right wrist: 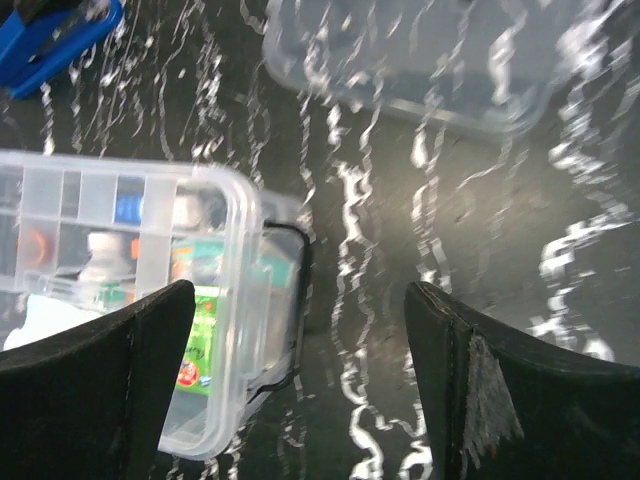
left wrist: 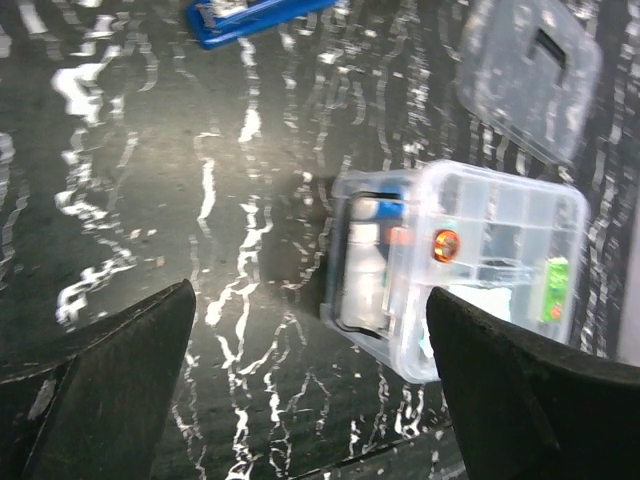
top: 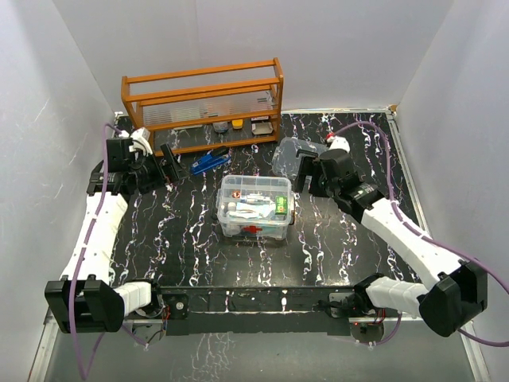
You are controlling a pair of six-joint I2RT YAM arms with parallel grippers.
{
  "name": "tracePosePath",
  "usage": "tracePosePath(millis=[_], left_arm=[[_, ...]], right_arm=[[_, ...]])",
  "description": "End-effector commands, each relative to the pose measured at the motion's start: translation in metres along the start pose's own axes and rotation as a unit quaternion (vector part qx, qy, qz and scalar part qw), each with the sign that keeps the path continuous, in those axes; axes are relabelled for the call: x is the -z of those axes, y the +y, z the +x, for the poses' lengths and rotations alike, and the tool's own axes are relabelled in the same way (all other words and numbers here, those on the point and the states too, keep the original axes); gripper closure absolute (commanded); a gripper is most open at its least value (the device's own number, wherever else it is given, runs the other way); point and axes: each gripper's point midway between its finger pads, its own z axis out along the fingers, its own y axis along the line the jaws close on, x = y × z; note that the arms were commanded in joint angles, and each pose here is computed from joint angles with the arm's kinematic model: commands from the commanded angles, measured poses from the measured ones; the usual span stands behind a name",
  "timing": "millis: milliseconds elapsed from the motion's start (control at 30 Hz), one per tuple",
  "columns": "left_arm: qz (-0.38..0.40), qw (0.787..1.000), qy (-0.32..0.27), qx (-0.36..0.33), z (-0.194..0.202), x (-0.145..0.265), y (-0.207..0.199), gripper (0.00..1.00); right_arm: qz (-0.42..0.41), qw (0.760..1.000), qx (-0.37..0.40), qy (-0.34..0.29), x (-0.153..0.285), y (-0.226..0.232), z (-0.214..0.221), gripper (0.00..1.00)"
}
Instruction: Organize the medicine kit
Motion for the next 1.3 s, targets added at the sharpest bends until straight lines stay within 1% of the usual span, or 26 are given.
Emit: tracePosePath(millis=[0,100,267,400,567,700,833,1033,1267], left_arm=[[0.151,0.988,0.038,-0.011,0.017,0.007,-0.047,0.01],[0.213,0.975,0.064,-0.003,0.029,0.006,-0.063,0.03],[0.231,0.970,0.079,-0.006,0.039,0.001,-0.066,0.03],[0.232,0.969,0.087,-0.006,0.041,-0.002,-0.067,0.03],[0.224,0.971,0.087,-0.008,0.039,-0.004,-0.065,0.04],[0.217,0.972,0.087,-0.008,0.039,-0.005,-0.063,0.04],[0.215,0.973,0.087,-0.007,0.039,-0.007,-0.062,0.04],[0.202,0.975,0.087,-0.006,0.038,-0.009,-0.059,0.04],[0.198,0.976,0.089,0.000,0.038,-0.011,-0.057,0.04]], right_arm=[[-0.114,0.987,-0.110,0.014,-0.007,0.045,0.012,0.15],[-0.138,0.980,-0.141,0.018,-0.014,0.054,0.018,0.12],[-0.146,0.975,-0.165,0.033,-0.026,0.061,0.025,0.11],[-0.171,0.967,-0.178,0.061,-0.033,0.073,0.035,0.11],[-0.178,0.961,-0.188,0.096,-0.039,0.078,0.052,0.12],[-0.192,0.958,-0.192,0.098,-0.036,0.081,0.057,0.14],[-0.205,0.949,-0.216,0.104,-0.030,0.087,0.059,0.16],[-0.232,0.936,-0.237,0.120,-0.024,0.107,0.067,0.17],[-0.247,0.924,-0.268,0.116,-0.017,0.126,0.065,0.17]])
